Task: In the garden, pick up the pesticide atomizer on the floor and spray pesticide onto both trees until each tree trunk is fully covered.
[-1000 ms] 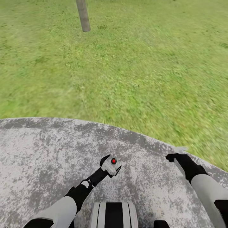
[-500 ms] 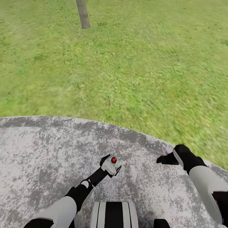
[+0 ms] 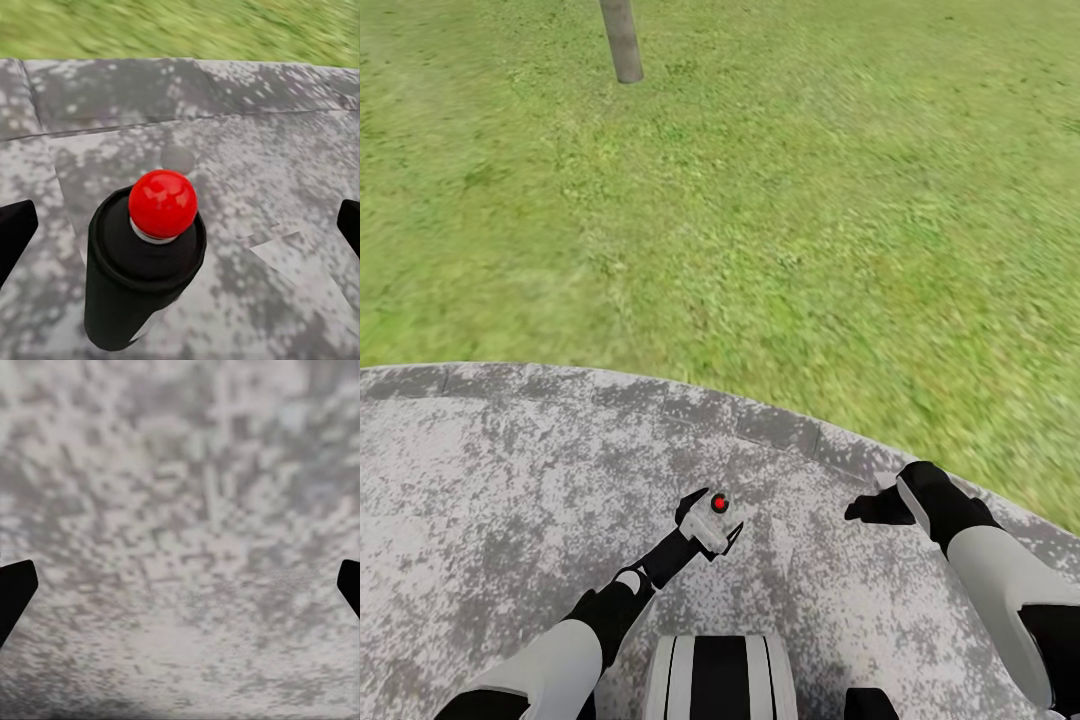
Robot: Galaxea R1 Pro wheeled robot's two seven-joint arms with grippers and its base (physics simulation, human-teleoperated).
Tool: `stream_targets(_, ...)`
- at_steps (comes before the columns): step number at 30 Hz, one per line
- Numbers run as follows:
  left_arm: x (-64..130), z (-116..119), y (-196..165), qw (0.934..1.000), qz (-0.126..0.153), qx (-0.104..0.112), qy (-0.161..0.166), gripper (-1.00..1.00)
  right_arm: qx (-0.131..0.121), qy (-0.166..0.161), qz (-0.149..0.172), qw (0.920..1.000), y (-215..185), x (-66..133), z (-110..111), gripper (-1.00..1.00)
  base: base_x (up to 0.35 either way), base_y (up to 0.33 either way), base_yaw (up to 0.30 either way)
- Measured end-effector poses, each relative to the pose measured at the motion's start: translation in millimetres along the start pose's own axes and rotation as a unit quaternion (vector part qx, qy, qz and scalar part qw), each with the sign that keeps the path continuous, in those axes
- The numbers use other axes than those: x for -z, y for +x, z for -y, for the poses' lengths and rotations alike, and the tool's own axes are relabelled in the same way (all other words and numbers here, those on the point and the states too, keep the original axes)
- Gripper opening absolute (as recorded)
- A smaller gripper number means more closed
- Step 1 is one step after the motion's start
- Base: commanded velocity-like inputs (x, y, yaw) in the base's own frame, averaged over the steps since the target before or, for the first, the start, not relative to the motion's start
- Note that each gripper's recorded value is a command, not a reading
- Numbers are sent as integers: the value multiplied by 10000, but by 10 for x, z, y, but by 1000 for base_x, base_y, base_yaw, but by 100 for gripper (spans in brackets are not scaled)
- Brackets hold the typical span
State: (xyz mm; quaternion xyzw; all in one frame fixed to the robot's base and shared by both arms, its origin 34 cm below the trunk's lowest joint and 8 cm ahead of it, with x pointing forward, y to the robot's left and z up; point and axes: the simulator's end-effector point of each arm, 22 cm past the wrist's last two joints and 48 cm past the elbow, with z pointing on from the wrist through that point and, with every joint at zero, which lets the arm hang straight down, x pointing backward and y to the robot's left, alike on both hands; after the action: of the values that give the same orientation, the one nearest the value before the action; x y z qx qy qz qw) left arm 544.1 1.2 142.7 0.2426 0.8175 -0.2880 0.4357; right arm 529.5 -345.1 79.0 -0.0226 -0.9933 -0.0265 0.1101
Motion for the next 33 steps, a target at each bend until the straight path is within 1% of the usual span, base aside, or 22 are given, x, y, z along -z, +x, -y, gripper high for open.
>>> stream_targets(2, 0, 0, -6, 10000, 14, -6, 0, 100, 0, -2, 2, 10000, -1, 0, -2, 100, 0, 0, 0)
stream_targets(7, 4, -3, -75, 9998, 176, -61, -9, 100, 2, -1, 4, 10000, -2, -1, -2, 100, 0, 0, 0)
stream_targets(11, 6, -3, -86, 9998, 206, -70, -11, 100, 3, 0, 2, 10000, 0, -2, -2, 100, 0, 0, 0)
stream_targets(18, 7, -4, -89, 9997, 214, -70, -14, 100, 1, 4, 1, 10000, 2, -1, 5, 100, 0, 0, 0)
stream_targets(21, 3, 9, -18, 9998, 170, -32, -3, 100, -3, 9, -60, 10000, 39, -67, 13, 100, 0, 0, 0)
stream_targets(33, 2, 4, -26, 9998, 186, -36, -9, 100, 1, 14, -34, 10000, 24, -63, 22, 100, 0, 0, 0)
